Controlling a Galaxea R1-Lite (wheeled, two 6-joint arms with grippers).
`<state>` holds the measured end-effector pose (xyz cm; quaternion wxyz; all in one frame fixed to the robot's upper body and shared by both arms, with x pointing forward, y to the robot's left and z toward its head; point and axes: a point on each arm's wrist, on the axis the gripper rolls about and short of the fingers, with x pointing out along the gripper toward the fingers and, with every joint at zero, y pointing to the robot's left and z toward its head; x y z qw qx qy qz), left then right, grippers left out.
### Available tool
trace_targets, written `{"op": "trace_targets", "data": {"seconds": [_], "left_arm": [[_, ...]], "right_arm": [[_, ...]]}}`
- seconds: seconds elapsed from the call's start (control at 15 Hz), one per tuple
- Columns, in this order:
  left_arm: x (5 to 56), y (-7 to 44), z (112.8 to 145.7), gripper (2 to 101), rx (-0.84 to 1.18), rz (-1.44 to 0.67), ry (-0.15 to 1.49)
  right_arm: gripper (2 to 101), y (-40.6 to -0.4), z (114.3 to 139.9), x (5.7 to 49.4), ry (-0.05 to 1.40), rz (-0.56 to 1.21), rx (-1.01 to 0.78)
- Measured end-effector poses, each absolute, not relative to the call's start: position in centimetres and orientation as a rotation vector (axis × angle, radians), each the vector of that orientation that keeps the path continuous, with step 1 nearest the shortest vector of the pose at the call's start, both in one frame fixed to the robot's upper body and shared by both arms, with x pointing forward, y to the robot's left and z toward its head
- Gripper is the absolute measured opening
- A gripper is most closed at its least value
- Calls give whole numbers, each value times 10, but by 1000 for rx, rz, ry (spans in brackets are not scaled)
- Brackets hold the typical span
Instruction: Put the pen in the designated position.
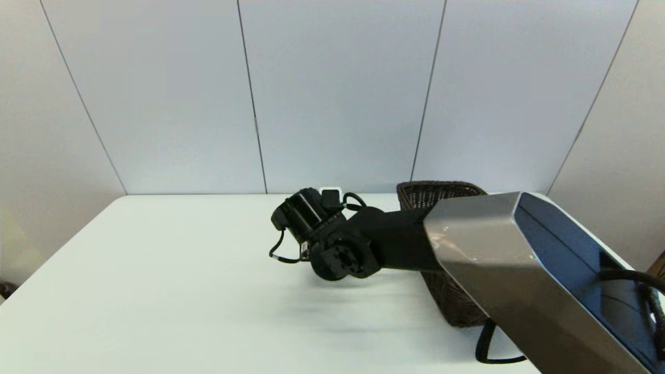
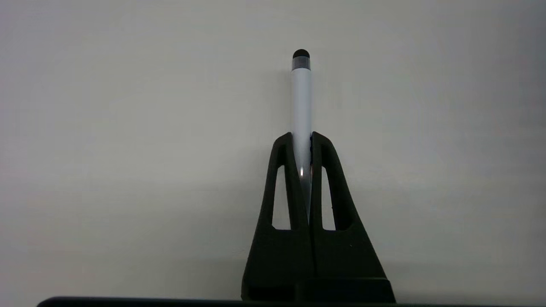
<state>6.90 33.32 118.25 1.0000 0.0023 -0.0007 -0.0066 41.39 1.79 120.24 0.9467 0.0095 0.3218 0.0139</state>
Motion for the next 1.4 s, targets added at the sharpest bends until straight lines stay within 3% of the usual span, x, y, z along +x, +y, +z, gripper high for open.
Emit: {"op": "trace_targets", "data": {"seconds": [1.0, 1.4], "left_arm": [[69, 333, 1182, 979, 5, -12, -1], [69, 333, 1182, 979, 5, -12, -1]], "right_arm": [[29, -51, 1364, 380, 450, 74, 148], [29, -110, 1415, 380, 346, 28, 81]]}}
